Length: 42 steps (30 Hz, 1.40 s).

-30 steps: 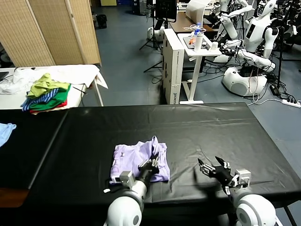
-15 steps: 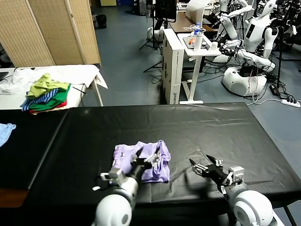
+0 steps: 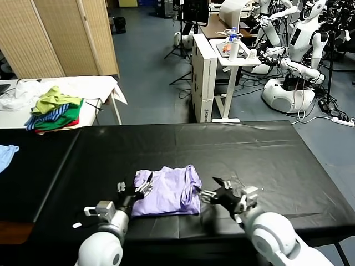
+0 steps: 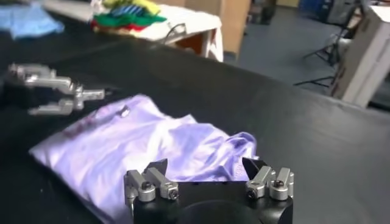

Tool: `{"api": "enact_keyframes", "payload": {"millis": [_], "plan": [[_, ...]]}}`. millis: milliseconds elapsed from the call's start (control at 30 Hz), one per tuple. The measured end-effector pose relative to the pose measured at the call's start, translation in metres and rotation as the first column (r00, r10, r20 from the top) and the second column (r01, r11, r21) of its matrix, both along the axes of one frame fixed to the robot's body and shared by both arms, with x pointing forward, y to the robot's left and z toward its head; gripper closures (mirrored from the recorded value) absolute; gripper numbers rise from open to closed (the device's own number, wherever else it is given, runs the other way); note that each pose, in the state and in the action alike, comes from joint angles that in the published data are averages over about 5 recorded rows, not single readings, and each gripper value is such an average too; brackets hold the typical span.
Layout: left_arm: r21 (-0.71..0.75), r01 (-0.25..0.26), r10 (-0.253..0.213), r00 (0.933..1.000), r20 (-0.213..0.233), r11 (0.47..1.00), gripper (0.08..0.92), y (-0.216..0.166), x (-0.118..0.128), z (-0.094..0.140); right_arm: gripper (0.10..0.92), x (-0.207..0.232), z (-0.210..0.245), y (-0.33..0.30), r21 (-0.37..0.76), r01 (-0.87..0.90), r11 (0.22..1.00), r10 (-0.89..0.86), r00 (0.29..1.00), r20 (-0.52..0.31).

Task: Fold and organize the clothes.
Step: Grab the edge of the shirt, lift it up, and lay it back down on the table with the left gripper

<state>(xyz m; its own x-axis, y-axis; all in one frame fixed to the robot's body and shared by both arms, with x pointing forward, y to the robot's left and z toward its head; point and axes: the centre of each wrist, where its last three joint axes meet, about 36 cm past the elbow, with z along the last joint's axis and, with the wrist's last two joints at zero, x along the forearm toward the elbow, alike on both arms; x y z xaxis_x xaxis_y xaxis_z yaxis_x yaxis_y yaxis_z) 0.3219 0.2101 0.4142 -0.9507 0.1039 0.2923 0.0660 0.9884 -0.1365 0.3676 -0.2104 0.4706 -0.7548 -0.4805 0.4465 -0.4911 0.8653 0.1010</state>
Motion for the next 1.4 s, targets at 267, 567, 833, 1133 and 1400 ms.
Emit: {"api": "enact_keyframes", "payload": {"millis": [267, 567, 833, 1133, 1400], "plan": [[0.008, -0.018, 0.018, 0.9998, -0.005, 1.0, 0.092, 0.004, -0.001, -0.005, 0.115, 0.019, 0.002, 0.04, -0.177, -0.131, 0.975, 0.137, 0.99, 0.019], [0.017, -0.028, 0.028, 0.9996, -0.006, 0.999, 0.092, 0.012, 0.001, -0.012, 0.115, 0.016, -0.002, 0.044, -0.314, -0.145, 0.938, 0.163, 0.986, 0.032], [0.019, -0.049, 0.049, 0.9988, -0.005, 0.999, 0.092, 0.02, 0.0, -0.022, 0.115, 0.009, -0.01, 0.026, -0.345, -0.073, 0.936, 0.089, 0.996, 0.03], [-0.012, -0.056, 0.056, 0.9984, -0.011, 0.998, 0.092, 0.019, -0.001, -0.028, 0.115, -0.001, -0.011, 0.012, -0.332, 0.022, 0.943, -0.013, 0.999, 0.03], [-0.071, -0.076, 0.076, 0.9971, -0.013, 0.995, 0.092, 0.008, -0.002, -0.037, 0.115, -0.013, -0.001, 0.0, -0.21, 0.059, 0.976, -0.058, 0.998, 0.011]]}}
